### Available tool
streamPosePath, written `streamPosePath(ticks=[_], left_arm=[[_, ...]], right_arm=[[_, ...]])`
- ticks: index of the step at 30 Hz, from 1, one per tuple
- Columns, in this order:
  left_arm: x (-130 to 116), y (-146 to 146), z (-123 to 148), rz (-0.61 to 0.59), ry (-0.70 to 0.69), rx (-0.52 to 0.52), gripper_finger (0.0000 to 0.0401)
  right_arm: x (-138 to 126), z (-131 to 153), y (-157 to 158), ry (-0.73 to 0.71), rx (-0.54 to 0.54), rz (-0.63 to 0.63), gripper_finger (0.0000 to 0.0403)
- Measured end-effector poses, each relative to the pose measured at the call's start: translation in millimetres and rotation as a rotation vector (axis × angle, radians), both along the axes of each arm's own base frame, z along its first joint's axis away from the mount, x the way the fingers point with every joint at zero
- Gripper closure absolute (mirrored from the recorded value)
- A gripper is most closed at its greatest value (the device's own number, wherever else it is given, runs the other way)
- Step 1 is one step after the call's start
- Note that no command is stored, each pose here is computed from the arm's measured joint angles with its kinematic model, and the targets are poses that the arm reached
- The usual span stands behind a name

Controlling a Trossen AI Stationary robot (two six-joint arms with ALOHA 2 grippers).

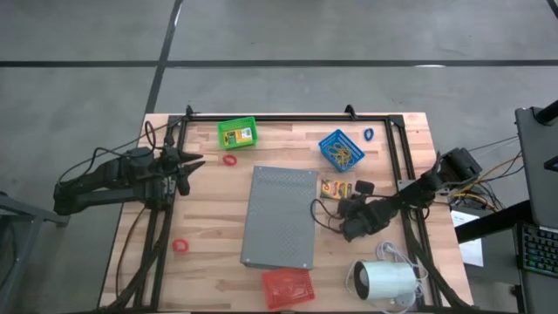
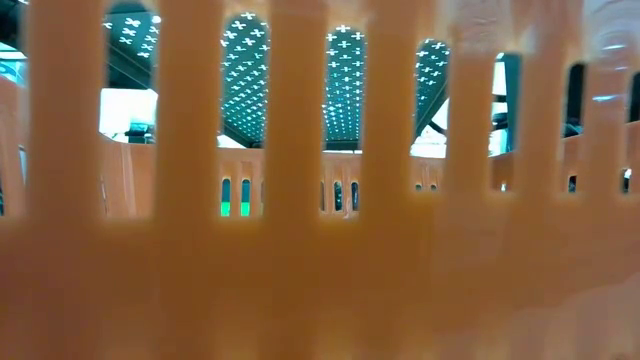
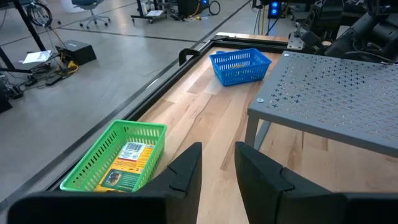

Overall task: Pick & Place Office Desk Supplies
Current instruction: Put the yellow crayon box into the green basket

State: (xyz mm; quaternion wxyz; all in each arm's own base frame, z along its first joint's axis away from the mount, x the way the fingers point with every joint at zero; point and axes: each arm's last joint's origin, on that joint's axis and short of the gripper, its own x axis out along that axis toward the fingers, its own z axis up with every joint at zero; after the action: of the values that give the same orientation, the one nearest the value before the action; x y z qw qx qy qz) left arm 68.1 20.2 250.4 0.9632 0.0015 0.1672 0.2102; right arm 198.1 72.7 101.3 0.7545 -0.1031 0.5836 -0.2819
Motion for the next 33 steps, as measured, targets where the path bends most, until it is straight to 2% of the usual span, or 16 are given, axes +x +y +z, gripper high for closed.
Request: streamPosePath(ticks=[6, 22, 27, 33], left_arm=[[0.0, 0.0, 0.0, 0.0, 0.001, 0.0, 0.0303], [0.0, 0.0, 0.0, -0.001, 0.002, 0.003, 0.0303], [0.0, 0.0, 0.0, -0.001, 0.002, 0.003, 0.0303], [0.0, 0.0, 0.0, -0.001, 0.002, 0.003, 0.0303]], right_arm=[[4.8, 4.1, 2.4, 0.024, 0.01, 0.035, 0.0391], [10.1, 11.8, 4.9, 0.008, 0.02, -0.017, 0.0395], [8.8, 16.2, 4.0, 0.011, -0.005, -0.069, 0.0395], [8.3, 16.3, 3.4, 0.006, -0.023, -0.065, 0.0395]])
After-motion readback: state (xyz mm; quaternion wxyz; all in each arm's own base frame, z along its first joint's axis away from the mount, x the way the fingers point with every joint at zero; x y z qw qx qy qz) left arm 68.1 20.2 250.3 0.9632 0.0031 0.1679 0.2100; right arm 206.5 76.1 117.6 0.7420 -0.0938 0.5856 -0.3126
